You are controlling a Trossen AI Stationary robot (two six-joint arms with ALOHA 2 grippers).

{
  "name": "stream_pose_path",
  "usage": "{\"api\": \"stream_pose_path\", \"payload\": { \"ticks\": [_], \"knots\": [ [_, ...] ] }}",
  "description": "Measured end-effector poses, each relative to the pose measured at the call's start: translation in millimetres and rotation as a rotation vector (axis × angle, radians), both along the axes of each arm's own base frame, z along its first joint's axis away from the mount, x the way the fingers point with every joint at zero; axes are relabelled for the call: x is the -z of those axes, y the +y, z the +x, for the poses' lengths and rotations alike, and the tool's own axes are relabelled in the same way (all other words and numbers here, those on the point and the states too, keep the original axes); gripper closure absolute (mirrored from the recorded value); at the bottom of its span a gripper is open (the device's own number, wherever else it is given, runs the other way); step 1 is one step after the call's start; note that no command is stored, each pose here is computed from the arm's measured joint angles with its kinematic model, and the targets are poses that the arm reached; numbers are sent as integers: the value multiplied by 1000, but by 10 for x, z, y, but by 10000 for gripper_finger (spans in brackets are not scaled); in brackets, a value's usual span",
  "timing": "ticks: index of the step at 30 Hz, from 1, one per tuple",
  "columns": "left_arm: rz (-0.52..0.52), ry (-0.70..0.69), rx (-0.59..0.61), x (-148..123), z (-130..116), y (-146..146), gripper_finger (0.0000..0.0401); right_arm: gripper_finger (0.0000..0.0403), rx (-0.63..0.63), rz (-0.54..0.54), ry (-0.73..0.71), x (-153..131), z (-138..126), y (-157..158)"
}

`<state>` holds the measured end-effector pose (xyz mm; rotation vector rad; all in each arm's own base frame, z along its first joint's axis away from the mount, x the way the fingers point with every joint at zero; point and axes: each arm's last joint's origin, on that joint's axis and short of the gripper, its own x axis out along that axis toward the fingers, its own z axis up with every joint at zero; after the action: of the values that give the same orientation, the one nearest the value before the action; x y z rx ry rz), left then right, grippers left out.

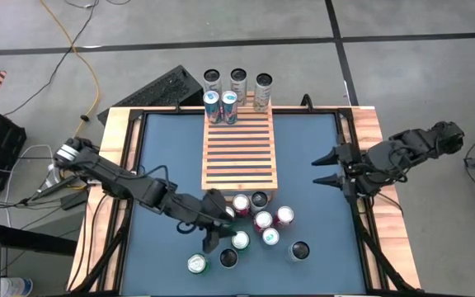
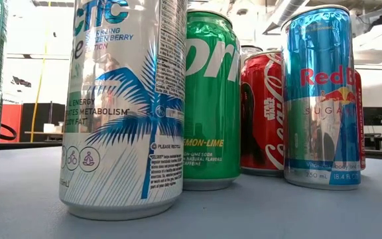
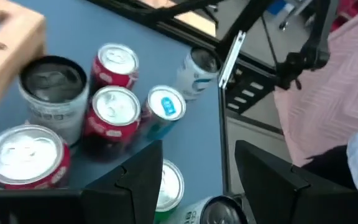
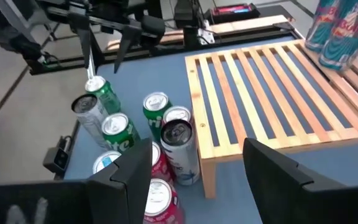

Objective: Place canned beverage on shelf
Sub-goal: Put the blue soda can on the shelf aligned with the other blue soda can

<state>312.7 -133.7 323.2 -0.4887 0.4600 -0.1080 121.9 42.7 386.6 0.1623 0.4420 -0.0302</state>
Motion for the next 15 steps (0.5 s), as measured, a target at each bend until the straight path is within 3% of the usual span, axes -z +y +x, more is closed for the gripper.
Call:
{"api": "stream_pose_path", "payload": {
  "ticks": [8, 13, 15],
  "knots": [
    [-58, -27, 44, 35, 64, -95, 213, 171, 5, 3, 15, 14, 3, 0],
    [-112, -24, -100, 36, 61, -84, 213, 171, 5, 1, 18, 17, 1, 0],
    [-102, -25, -105, 38, 62, -79, 213, 171, 5, 1, 18, 18, 1, -1]
  ]
}}
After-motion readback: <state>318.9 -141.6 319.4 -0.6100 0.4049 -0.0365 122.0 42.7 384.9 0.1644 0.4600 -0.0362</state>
